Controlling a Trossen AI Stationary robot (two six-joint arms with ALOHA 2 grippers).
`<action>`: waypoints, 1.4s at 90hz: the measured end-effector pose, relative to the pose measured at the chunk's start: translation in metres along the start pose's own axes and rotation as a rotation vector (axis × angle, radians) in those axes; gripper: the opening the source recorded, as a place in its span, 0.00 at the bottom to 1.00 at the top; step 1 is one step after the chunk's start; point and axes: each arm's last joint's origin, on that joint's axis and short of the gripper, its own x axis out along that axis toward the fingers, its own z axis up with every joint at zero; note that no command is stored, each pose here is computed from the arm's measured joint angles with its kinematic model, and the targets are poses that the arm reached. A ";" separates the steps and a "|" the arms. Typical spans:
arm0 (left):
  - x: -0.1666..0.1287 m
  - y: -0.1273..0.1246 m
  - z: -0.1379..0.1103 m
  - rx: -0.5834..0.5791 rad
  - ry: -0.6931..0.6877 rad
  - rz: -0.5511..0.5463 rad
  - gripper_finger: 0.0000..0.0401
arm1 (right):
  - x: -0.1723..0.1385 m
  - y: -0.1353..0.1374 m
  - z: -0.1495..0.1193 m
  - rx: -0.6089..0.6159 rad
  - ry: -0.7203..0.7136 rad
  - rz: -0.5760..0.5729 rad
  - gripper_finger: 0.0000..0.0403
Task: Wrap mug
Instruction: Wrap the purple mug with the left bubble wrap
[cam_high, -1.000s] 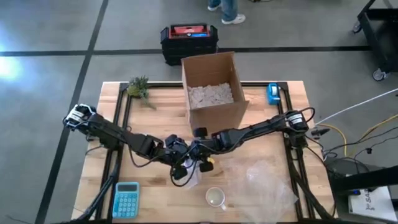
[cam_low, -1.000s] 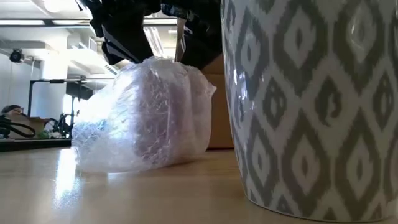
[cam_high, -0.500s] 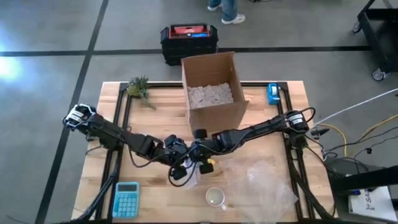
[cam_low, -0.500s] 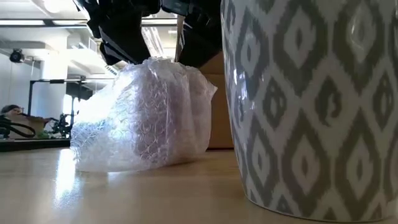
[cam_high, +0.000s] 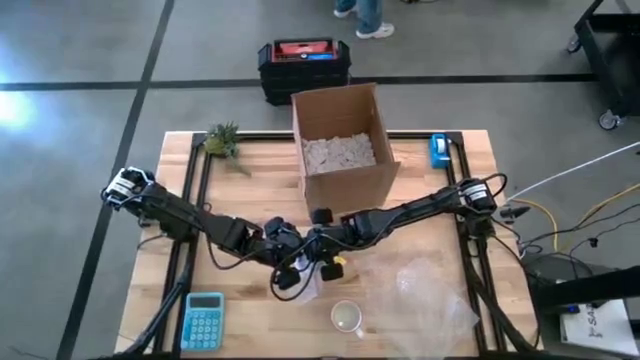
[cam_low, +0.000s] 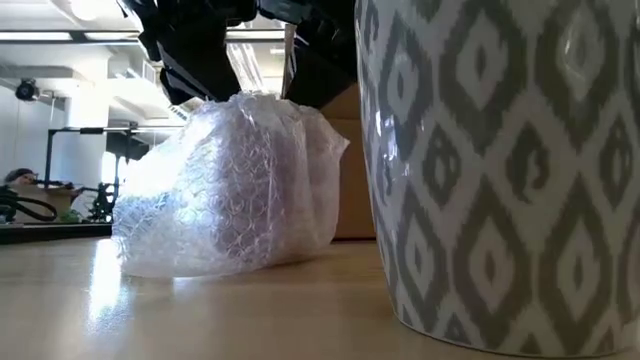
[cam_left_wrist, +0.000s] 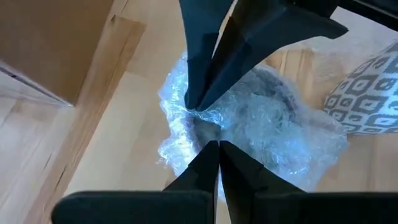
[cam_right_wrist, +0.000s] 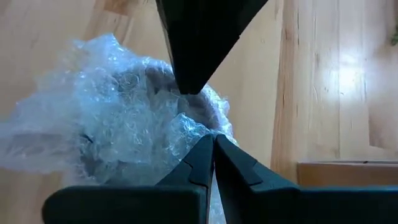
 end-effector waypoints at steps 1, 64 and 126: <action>0.000 0.000 0.000 0.000 0.000 0.000 0.00 | 0.000 0.000 0.000 0.002 -0.001 0.000 0.01; 0.001 0.001 0.000 0.002 0.001 0.008 0.00 | 0.007 0.008 -0.006 0.029 -0.052 0.066 0.01; -0.005 -0.009 0.005 -0.001 0.025 -0.161 0.00 | 0.020 0.009 -0.019 0.060 -0.102 0.087 0.01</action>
